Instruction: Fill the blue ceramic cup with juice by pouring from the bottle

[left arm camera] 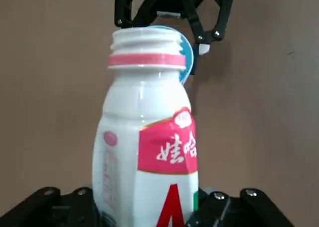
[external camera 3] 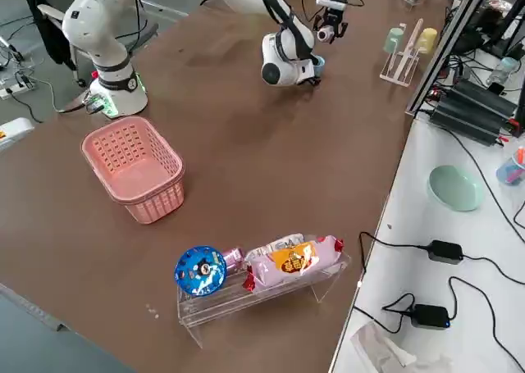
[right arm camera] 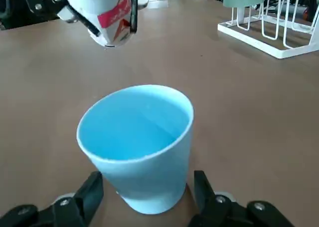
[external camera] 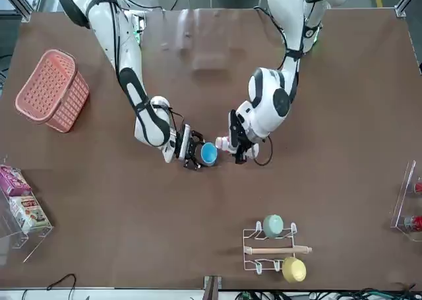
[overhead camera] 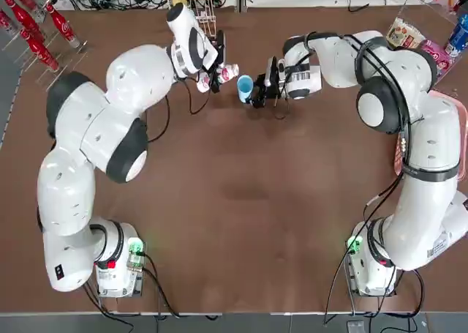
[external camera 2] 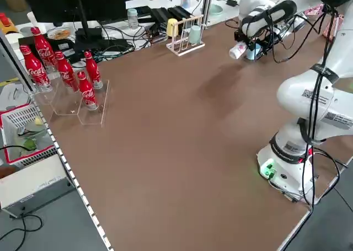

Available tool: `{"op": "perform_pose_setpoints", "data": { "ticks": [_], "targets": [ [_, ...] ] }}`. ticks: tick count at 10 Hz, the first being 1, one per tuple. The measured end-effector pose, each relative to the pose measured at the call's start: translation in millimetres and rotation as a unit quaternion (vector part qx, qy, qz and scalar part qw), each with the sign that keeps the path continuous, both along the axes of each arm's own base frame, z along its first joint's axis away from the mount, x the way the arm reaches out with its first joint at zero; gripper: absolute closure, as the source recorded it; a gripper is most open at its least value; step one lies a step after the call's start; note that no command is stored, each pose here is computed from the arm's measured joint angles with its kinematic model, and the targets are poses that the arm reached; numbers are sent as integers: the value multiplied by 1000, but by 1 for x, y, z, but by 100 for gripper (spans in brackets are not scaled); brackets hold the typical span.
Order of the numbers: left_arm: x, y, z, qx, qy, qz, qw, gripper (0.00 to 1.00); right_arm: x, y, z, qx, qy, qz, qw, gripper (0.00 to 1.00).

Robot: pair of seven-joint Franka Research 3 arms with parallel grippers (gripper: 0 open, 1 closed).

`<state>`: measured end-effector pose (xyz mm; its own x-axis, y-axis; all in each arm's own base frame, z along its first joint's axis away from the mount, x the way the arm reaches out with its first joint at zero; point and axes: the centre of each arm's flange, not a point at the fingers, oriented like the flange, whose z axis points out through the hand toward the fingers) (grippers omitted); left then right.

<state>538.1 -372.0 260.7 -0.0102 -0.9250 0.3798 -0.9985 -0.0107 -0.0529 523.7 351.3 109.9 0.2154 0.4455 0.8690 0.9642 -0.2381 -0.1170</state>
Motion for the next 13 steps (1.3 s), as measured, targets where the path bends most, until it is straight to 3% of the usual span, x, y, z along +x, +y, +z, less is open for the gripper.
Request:
{"op": "perform_pose_setpoints", "data": {
  "ticks": [13],
  "targets": [
    [0, -23, -1, 50, -12, 4, 999, 58, -2, 4, 0, 3, 1, 2, 1000, 18]
  ]
}}
